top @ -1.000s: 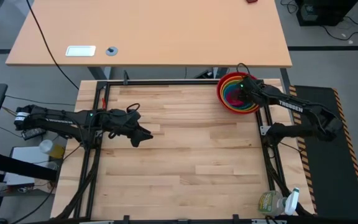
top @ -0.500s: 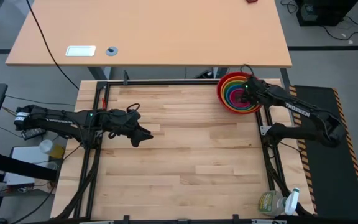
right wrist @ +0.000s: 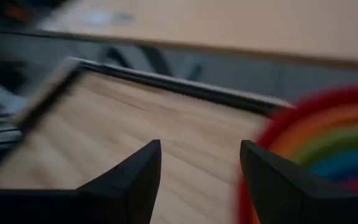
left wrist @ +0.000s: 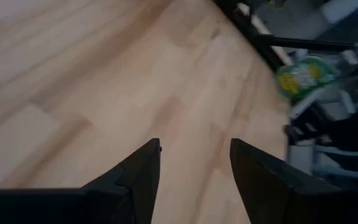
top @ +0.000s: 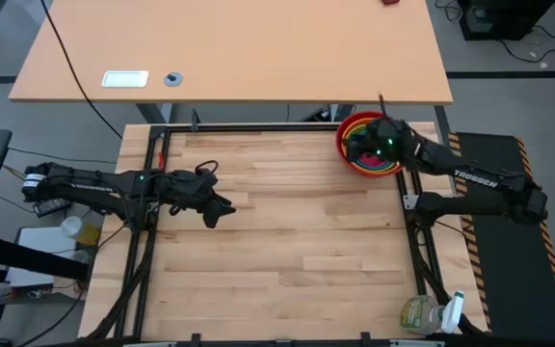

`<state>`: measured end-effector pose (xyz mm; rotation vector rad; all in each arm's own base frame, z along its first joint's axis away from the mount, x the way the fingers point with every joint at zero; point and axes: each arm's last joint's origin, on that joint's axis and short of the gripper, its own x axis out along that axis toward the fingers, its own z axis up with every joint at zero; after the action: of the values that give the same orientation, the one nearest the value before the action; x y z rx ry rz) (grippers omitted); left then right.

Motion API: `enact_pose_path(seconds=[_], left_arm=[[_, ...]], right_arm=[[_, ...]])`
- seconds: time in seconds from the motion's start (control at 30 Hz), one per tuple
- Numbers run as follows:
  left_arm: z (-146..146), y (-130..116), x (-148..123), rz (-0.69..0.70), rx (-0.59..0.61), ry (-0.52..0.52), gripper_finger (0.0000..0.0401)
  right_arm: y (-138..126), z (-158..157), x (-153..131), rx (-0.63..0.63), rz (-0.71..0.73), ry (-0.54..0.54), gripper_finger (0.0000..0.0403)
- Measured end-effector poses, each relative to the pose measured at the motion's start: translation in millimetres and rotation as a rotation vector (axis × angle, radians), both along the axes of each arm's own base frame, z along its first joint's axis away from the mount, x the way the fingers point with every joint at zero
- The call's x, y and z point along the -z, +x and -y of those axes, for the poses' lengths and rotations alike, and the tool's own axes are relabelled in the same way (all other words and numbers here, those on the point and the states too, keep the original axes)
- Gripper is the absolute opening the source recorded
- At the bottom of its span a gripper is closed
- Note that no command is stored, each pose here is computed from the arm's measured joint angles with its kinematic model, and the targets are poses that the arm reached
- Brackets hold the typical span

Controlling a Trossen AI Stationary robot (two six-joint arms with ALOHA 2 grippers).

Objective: Nest bowls inside each other
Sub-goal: Return to Home Position

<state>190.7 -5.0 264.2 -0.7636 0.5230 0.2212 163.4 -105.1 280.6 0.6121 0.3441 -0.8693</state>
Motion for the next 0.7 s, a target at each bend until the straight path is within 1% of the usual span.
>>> enact_pose_path(seconds=[0.07,0.13,0.2,0.3,0.43,0.6,0.7], left_arm=[[-1,-3,-1,-0.002,-0.015,0.039,0.0195],[-2,-8,-6,0.029,-0.030,0.082,0.0193],[-4,-17,-14,0.072,-0.050,0.113,0.0192],[-6,-34,-25,0.132,-0.092,0.162,0.0192],[-9,-61,-33,0.167,-0.164,0.228,0.0192],[-12,-91,-43,0.264,-0.235,0.269,0.0192],[-14,-104,-48,0.316,-0.279,0.287,0.0192]], right_arm=[[7,-11,-2,-0.065,0.070,-0.070,0.0224],[10,-21,-3,-0.110,0.150,-0.128,0.0222],[7,-28,0,-0.127,0.208,-0.152,0.0218],[-2,-35,5,-0.147,0.283,-0.163,0.0208],[-20,-39,11,-0.164,0.356,-0.146,0.0191],[-44,-44,14,-0.181,0.448,-0.170,0.0169],[-55,-47,21,-0.156,0.477,-0.175,0.0157]])
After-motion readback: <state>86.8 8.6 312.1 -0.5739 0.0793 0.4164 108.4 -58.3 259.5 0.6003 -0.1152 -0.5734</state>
